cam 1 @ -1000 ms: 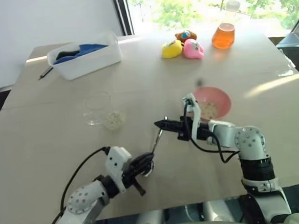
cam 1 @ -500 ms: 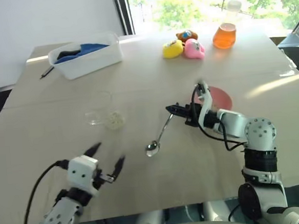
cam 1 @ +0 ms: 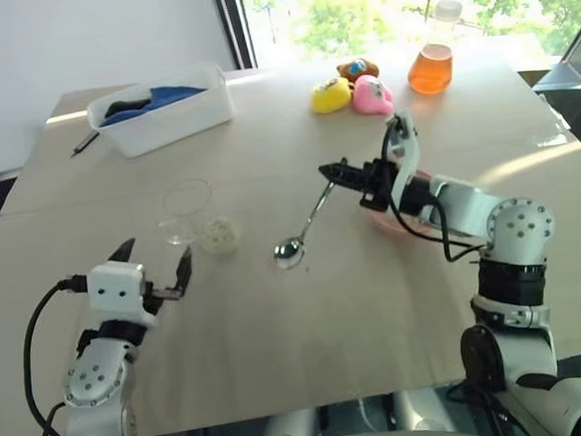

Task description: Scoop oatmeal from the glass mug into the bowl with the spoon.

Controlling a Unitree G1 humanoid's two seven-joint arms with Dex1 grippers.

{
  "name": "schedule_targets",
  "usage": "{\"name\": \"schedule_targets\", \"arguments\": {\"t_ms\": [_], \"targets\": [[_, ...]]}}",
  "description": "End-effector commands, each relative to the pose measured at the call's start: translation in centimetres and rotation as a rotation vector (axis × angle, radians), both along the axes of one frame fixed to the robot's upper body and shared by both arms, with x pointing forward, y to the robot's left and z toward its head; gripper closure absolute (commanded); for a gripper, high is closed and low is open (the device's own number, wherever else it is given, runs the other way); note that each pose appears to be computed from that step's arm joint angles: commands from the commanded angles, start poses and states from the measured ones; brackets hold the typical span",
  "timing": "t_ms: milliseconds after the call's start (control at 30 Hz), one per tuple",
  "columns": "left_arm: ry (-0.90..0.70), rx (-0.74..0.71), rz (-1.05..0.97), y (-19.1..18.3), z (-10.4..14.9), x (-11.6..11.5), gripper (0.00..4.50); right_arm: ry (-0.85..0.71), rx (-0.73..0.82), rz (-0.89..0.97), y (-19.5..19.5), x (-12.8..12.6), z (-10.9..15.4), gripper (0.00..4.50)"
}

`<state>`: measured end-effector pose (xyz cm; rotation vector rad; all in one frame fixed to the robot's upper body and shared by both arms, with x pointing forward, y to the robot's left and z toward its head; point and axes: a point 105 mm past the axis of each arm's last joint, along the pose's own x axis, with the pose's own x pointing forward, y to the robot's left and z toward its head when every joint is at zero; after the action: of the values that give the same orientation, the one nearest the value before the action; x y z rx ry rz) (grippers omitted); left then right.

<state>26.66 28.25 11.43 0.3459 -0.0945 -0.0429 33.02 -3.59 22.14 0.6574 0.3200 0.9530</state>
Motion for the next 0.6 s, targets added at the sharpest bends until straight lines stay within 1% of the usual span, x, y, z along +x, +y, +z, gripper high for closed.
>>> {"name": "schedule_targets", "arguments": {"t_ms": [33, 200, 367, 467, 600], "targets": [[-0.026, 0.032, -0.032, 0.0, 0.8, 0.9, 0.05, -0.073, 0.037, -0.016, -0.5, -0.1, 2.3, 4.50], [-0.051, 0.033, -0.054, -0.5, 1.3, 1.8, 0.05, -0.075, 0.032, -0.032, -0.8, -0.1, 2.3, 4.50], [-0.040, 0.039, -0.085, -1.2, 1.1, 2.8, 0.05, -0.066, 0.023, -0.046, -1.0, 0.0, 1.9, 4.50], [-0.072, 0.024, -0.065, -0.9, 1.8, 3.5, 0.05, -0.066, 0.019, -0.045, -1.0, -0.1, 1.8, 4.50], [-0.103, 0.020, -0.079, -1.5, 2.5, 4.0, 0.05, -0.068, 0.017, -0.046, -0.9, -0.2, 1.9, 4.50]]}}
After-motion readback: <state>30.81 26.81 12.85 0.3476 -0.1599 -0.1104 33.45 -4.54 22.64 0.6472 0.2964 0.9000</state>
